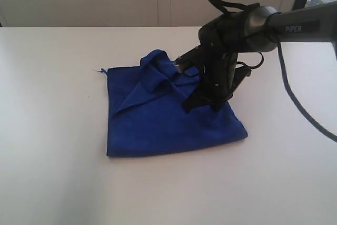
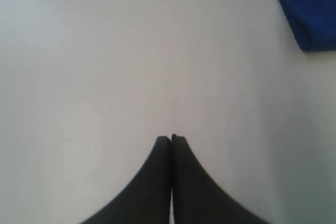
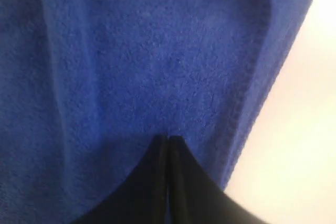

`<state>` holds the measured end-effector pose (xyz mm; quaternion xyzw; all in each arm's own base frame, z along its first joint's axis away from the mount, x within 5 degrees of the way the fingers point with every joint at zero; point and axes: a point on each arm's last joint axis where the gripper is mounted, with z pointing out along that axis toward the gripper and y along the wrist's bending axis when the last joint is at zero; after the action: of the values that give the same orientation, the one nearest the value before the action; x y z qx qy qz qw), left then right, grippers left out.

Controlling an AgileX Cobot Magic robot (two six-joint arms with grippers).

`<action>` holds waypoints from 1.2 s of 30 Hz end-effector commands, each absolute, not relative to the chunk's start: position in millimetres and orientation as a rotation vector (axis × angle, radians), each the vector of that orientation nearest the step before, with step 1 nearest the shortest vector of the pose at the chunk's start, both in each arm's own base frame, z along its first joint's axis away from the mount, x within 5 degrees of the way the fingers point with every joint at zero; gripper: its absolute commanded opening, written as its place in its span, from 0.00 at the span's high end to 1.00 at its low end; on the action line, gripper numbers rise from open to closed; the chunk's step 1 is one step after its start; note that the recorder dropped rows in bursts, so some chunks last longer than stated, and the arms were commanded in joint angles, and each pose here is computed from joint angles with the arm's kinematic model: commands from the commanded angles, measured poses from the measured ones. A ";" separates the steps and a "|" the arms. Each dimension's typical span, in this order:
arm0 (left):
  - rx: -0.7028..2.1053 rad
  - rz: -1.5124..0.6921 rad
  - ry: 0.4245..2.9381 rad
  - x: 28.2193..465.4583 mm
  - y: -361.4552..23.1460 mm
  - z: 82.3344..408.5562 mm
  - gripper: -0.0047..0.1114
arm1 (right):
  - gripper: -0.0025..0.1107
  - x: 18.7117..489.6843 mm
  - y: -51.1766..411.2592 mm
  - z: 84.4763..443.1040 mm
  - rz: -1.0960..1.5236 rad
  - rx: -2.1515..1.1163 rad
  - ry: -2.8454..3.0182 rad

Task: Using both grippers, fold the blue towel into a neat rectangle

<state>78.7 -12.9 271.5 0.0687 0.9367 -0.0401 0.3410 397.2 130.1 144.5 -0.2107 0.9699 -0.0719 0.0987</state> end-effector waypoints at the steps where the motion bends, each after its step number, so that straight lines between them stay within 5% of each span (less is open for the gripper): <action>1: 0.177 -0.114 2.439 77.5 -13.3 270.4 0.96 | 0.98 391.0 124.5 135.9 -0.243 -0.640 2.904; 31: 0.177 -0.114 2.439 77.5 -13.3 270.4 0.96 | 0.98 364.0 112.5 126.1 -0.370 -0.318 3.177; 36: 0.177 -0.114 2.439 77.5 -13.3 270.4 0.96 | 0.98 376.3 114.7 159.0 -0.283 -0.194 2.955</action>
<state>78.7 -12.9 271.5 0.0687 0.9367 -0.0401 0.3410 371.5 115.1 140.2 -0.0802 0.9903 -0.1105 0.0268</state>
